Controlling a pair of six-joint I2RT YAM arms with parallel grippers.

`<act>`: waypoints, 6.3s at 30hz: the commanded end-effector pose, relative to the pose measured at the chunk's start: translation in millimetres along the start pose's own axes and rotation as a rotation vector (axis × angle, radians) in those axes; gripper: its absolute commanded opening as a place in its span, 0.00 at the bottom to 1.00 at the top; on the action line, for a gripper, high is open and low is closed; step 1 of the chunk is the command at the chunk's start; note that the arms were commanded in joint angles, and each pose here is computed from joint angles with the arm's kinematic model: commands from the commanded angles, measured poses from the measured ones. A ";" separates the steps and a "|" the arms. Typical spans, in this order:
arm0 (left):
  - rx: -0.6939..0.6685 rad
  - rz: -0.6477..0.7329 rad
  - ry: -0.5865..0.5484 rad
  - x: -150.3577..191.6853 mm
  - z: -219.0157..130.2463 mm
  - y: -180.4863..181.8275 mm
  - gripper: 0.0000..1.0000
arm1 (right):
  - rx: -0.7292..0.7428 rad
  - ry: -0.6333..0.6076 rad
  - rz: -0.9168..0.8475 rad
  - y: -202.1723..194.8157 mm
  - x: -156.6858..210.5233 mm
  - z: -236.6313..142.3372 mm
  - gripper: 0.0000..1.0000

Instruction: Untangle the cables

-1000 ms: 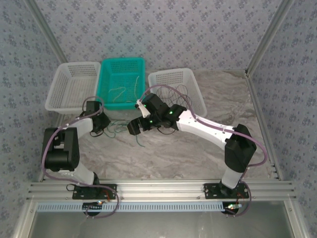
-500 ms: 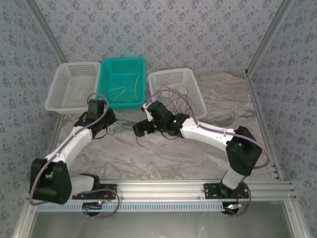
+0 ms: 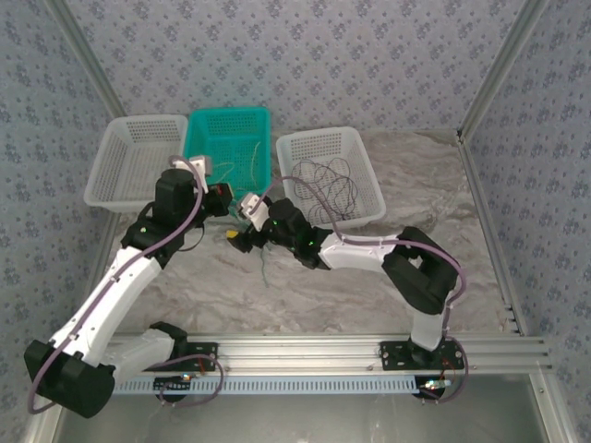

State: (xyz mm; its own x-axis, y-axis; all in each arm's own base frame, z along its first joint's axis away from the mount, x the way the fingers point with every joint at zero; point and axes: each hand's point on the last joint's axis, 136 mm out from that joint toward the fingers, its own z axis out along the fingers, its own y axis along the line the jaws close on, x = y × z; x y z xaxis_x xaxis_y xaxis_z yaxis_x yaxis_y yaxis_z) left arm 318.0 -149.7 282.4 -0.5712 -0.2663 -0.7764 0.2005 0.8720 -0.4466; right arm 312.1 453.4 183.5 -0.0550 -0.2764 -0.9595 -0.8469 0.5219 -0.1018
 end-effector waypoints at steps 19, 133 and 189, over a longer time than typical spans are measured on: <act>0.066 0.057 -0.196 -52.8 -52.8 -31.4 0.00 | 0.158 -0.141 0.103 -1.6 -5.9 43.6 0.56; 0.570 0.676 0.343 179.1 104.0 -76.9 0.00 | 0.237 0.074 0.201 -54.0 51.3 -228.6 0.00; 0.088 0.318 -0.619 -173.0 -88.3 -29.2 0.00 | 0.217 0.434 0.309 -24.2 163.7 -181.5 0.00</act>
State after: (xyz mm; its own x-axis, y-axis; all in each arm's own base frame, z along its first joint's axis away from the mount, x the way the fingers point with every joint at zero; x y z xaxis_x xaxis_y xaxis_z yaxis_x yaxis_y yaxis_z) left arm 342.4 -96.8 408.3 -0.0898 -0.1681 -0.9817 0.3471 0.9186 -0.1890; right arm 222.6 244.3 68.3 -0.5421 -0.3761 -0.7514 -0.6396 0.7647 0.0786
